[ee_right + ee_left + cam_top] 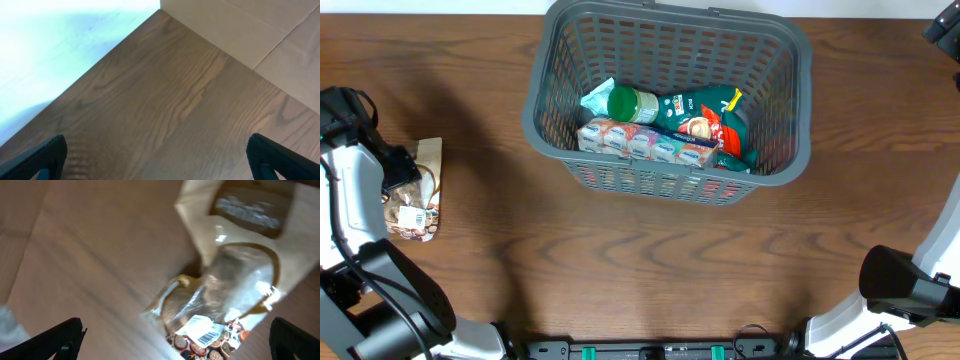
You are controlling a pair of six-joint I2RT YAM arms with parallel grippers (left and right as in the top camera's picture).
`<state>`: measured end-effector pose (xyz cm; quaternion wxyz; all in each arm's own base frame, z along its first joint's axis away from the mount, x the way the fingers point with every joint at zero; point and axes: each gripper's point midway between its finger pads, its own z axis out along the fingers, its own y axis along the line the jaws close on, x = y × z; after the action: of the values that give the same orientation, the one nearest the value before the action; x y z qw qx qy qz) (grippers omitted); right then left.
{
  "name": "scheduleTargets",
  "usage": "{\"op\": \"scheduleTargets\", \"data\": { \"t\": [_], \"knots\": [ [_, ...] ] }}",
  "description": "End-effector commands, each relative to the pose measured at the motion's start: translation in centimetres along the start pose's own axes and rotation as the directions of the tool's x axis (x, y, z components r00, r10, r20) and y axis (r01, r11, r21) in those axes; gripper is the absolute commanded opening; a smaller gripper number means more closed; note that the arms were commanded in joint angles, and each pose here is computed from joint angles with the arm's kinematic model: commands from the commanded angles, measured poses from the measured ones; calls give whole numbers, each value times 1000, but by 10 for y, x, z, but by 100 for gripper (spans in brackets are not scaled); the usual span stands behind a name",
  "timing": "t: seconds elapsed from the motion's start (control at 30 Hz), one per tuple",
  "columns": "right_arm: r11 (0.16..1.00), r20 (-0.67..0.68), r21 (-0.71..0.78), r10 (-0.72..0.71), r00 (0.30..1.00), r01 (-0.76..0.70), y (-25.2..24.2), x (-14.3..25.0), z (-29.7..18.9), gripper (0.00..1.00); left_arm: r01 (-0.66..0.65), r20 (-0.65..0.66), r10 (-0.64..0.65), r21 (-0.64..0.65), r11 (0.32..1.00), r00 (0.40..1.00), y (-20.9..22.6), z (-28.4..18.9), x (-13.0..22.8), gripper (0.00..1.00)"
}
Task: Pack container
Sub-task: 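Lower the left gripper onto the PanTree snack bag and grasp it, then carry the PanTree bag into the basket and release it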
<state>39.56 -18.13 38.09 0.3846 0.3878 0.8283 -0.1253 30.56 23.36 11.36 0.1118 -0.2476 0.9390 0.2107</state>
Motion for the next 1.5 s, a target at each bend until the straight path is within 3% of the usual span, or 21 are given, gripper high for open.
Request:
{"op": "scheduleTargets", "data": {
  "t": [0.0,0.8,0.83,0.87,0.97,1.0,1.27,1.47],
  "knots": [
    [1000,10,3,17,1000,-17,-3,-3,-3,99,-184,0,185,100,978,983,-20,9,0,99],
    [1000,10,3,17,1000,-17,-3,-3,-3,99,-250,-193,289,201,947,938,-66,110,38,98],
    [1000,10,3,17,1000,-17,-3,-3,-3,99,-247,-203,293,225,943,934,-71,115,42,93],
    [1000,10,3,17,1000,-17,-3,-3,-3,99,-242,-209,296,250,937,932,-77,118,45,79],
    [1000,10,3,17,1000,-17,-3,-3,-3,99,-223,-218,301,322,920,928,-92,122,53,9],
    [1000,10,3,17,1000,-17,-3,-3,-3,99,-218,-219,301,337,916,928,-95,122,54,6],
    [1000,10,3,17,1000,-17,-3,-3,-3,99,-211,-218,302,361,908,928,-93,103,50,6],
    [1000,10,3,17,1000,-17,-3,-3,-3,99,-86,-37,105,344,935,994,-77,44,-19,6]
  ]
}}
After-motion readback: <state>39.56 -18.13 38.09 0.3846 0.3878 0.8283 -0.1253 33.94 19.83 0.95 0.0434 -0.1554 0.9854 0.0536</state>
